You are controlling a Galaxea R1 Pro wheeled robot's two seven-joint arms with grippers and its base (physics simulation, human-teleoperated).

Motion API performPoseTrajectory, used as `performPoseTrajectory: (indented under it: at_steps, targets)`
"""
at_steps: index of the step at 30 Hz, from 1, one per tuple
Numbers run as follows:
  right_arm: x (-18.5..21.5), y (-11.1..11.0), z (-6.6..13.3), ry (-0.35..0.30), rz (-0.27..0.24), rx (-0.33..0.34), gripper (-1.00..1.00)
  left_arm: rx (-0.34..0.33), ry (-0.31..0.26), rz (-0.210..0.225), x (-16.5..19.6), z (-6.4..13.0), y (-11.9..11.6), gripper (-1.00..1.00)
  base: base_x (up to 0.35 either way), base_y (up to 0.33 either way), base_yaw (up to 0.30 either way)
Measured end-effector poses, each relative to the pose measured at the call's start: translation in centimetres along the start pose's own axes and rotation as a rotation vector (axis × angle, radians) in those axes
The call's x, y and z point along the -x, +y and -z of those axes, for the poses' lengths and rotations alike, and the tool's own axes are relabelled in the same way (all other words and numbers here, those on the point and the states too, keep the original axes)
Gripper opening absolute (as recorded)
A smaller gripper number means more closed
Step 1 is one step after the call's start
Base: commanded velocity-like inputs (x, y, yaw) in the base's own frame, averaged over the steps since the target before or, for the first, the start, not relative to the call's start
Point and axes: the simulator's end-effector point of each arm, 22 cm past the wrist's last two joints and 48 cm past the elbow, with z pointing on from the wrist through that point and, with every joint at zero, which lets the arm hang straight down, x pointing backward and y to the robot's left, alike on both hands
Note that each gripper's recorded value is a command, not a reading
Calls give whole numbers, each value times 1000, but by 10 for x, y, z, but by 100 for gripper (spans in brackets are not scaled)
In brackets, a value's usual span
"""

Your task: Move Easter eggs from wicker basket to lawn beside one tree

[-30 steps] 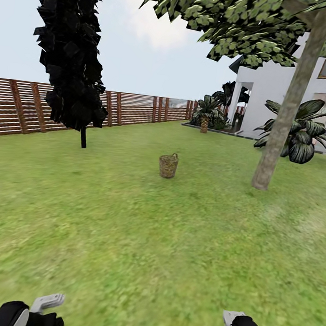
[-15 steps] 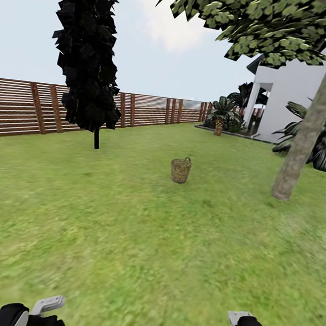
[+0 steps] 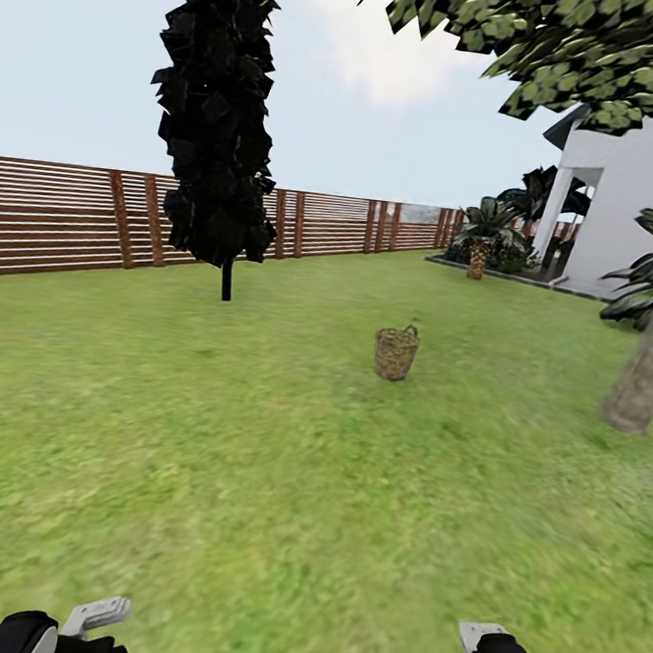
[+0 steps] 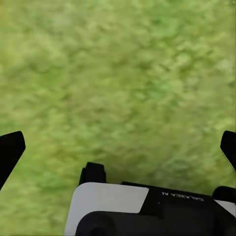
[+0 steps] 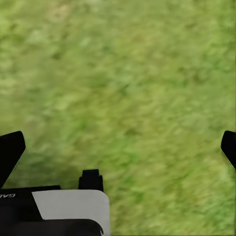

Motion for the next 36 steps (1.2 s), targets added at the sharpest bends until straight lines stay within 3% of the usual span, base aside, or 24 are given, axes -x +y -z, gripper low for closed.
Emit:
performPoseTrajectory:
  at_steps: [30, 36]
  targets:
    - [0, 1, 0, 1, 1, 2, 100, -2, 8, -5, -3, -2, -3, 100, 340, 1, 13]
    - [0, 1, 0, 1, 1, 2, 100, -3, 12, -4, -4, -3, -3, 100, 306, 163, -33]
